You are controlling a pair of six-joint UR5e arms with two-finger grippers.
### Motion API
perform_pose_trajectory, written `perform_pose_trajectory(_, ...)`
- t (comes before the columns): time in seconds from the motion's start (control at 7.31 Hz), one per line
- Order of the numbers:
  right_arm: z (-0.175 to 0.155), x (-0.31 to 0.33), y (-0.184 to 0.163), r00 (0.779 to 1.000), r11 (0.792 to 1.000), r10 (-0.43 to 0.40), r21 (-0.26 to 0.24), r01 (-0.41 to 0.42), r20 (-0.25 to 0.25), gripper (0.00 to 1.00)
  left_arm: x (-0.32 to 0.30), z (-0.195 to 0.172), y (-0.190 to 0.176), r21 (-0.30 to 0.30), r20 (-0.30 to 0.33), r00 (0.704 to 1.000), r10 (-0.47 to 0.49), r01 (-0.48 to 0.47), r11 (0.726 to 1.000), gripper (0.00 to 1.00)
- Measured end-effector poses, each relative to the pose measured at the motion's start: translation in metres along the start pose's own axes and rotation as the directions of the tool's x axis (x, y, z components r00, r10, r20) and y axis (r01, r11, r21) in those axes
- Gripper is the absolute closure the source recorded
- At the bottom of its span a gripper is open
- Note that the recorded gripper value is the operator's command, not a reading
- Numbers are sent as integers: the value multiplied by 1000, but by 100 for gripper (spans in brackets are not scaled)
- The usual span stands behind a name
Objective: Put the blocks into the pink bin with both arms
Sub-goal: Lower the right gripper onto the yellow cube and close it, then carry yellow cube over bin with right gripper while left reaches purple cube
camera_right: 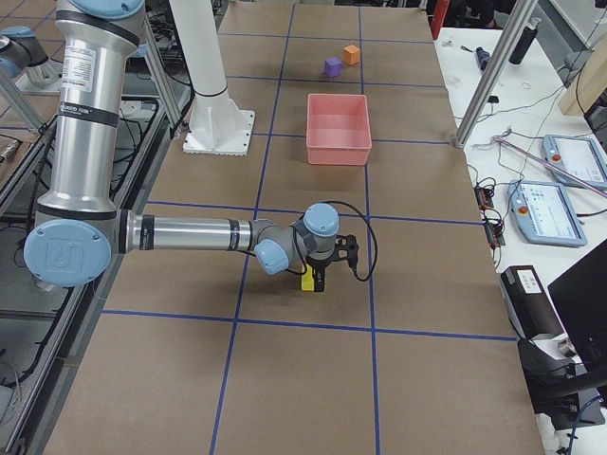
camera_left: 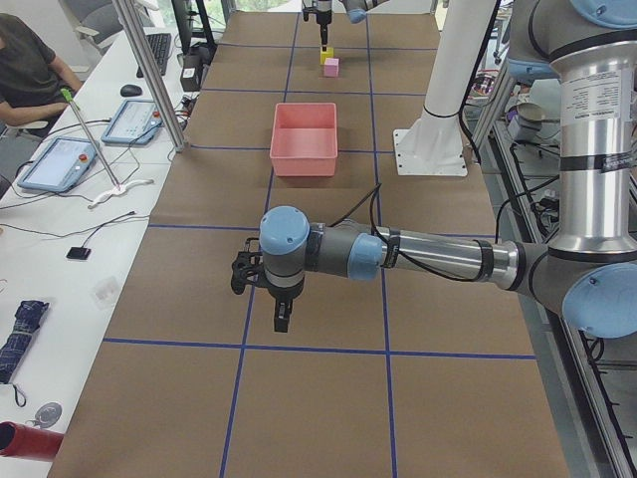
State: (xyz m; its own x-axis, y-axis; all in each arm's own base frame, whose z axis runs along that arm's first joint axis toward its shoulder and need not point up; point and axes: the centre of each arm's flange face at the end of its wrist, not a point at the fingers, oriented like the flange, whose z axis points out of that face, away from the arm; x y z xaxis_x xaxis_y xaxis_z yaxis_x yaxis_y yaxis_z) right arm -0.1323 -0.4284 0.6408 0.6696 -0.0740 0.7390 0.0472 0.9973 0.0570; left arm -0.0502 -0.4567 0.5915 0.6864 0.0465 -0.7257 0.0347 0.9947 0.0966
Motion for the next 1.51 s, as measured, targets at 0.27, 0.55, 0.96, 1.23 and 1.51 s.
perform_pose_trajectory(0.27,11,-2,2,1000,1000,-7,-13,7,-19,0,1,-1,-1,7,-1,1000,4,-4,1000,0)
perform_pose_trajectory(0.55,22,-1,6,999,1000,-12,-29,11,-38,70,1,-1,-1,10,-1,1000,5,-5,1000,0)
perform_pose_trajectory(0.96,23,-5,3,999,999,-18,-33,17,-31,100,1,-1,-1,12,-1,1000,7,-7,1000,0)
perform_pose_trajectory(1.23,-11,-13,-4,1000,1000,2,-6,-2,25,100,2,-2,-1,14,-2,1000,9,-9,1000,0)
perform_pose_trajectory(1.51,-82,-45,-22,996,998,50,33,-53,73,100,3,-2,-1,14,-4,1000,9,-9,1000,0)
